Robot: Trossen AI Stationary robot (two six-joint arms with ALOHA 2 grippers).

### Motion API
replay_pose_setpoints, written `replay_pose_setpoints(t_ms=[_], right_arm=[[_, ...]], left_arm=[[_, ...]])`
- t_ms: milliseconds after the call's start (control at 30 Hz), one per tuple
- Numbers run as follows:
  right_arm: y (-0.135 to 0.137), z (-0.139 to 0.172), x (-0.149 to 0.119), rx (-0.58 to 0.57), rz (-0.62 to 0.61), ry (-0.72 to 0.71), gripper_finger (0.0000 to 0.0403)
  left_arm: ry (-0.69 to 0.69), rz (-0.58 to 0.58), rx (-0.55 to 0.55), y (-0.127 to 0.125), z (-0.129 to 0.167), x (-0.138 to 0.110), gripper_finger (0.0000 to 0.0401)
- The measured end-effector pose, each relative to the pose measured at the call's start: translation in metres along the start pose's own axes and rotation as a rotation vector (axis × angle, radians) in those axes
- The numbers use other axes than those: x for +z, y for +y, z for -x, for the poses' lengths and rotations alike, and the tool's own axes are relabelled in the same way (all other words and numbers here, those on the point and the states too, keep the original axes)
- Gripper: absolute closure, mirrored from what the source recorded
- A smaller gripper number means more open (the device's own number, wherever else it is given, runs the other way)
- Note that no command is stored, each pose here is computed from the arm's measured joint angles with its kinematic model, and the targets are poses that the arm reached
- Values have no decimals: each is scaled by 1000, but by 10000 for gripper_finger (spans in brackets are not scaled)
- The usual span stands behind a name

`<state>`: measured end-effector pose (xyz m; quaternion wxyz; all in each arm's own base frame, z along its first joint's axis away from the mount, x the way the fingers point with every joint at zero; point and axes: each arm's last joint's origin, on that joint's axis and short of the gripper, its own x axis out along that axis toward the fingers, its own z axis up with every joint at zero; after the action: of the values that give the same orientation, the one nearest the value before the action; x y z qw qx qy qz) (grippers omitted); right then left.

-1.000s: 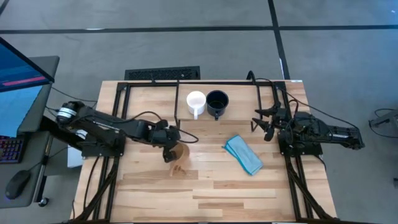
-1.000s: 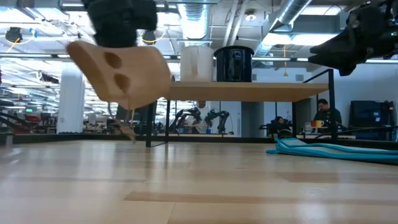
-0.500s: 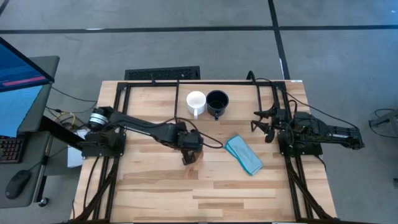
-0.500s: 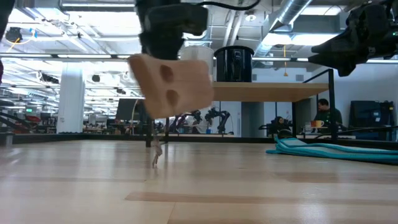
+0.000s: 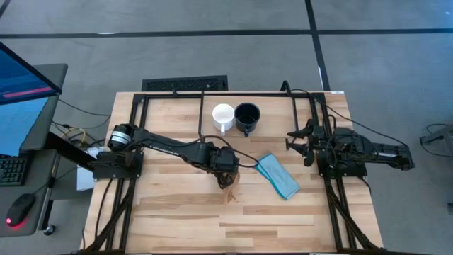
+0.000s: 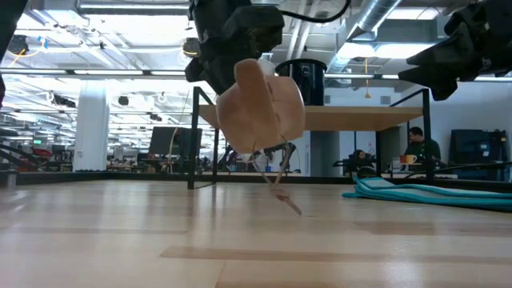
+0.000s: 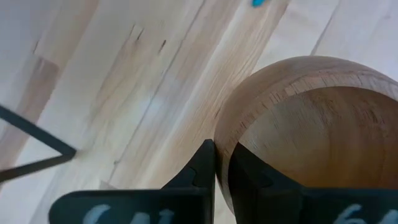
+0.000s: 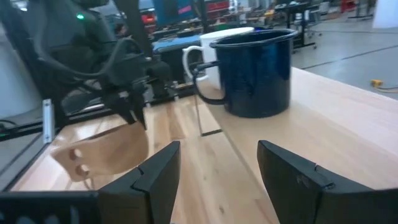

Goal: Stack small to large cups/mugs on shelf
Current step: Put the brown wooden mug on the shelf

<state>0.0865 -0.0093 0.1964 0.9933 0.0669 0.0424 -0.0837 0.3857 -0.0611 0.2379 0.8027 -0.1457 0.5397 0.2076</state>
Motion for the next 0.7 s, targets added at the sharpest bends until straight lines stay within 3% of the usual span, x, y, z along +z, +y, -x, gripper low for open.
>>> replay_pose_setpoints(t_ms=[233, 467, 700], right_arm=[[1, 0, 0, 21, -23, 3, 168], [1, 0, -1, 33, -23, 10, 168], [1, 0, 0, 34, -23, 7, 168]], left_arm=[[50, 49, -15, -4, -14, -6, 394], [131, 36, 8, -13, -45, -13, 394], [116, 45, -33, -18, -53, -10, 388]])
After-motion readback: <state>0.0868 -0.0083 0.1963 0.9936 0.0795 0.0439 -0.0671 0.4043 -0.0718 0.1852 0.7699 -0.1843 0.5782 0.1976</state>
